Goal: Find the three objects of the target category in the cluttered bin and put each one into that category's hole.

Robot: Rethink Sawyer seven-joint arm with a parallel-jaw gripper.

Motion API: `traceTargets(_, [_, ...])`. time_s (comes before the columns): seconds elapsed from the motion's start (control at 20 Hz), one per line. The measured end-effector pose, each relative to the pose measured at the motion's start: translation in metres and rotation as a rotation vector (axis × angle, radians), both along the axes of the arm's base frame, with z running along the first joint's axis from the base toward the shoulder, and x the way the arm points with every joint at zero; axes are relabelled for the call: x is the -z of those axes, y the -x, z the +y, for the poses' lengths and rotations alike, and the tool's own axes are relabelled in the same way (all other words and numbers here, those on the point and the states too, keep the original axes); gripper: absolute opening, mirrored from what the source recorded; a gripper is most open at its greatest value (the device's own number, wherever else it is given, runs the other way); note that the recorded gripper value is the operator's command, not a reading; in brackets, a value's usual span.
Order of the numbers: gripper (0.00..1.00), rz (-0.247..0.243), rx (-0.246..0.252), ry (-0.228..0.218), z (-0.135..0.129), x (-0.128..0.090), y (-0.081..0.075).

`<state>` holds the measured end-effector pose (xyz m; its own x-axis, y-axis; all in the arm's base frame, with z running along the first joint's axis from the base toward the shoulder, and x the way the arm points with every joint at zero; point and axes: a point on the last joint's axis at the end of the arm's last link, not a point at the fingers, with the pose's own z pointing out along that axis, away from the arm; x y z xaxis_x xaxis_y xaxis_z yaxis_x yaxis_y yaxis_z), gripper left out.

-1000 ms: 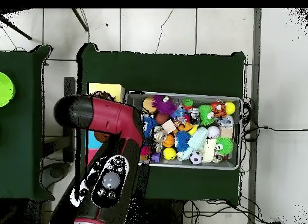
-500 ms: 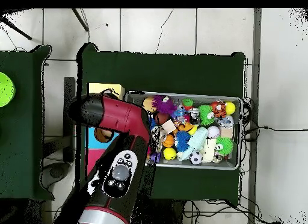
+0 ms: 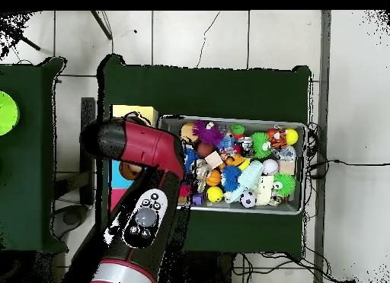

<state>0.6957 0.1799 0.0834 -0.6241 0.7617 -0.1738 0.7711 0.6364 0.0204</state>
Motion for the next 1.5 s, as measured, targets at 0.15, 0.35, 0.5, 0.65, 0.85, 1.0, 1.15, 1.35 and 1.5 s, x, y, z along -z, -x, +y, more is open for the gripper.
traceTargets(0.15, [0.0,-0.004,-0.006,-0.002,0.011,0.001,0.001])
traceTargets(0.35, [0.0,-0.007,-0.007,0.0,0.016,0.0,0.002])
traceTargets(0.5, [0.0,-0.01,-0.003,-0.001,0.019,-0.001,0.002])
traceTargets(0.65, [0.0,-0.011,0.002,-0.005,0.021,-0.002,0.001])
traceTargets(0.85, [0.0,-0.012,0.011,-0.012,0.021,-0.002,0.0])
traceTargets(1.0, [0.0,-0.013,0.016,-0.016,0.022,-0.001,0.0])
traceTargets(1.15, [0.0,-0.014,0.019,-0.018,0.022,-0.002,-0.001])
traceTargets(1.35, [0.0,-0.012,0.024,-0.021,0.021,0.0,-0.001])
traceTargets(1.5, [0.0,-0.009,0.03,-0.022,0.02,0.003,-0.002])
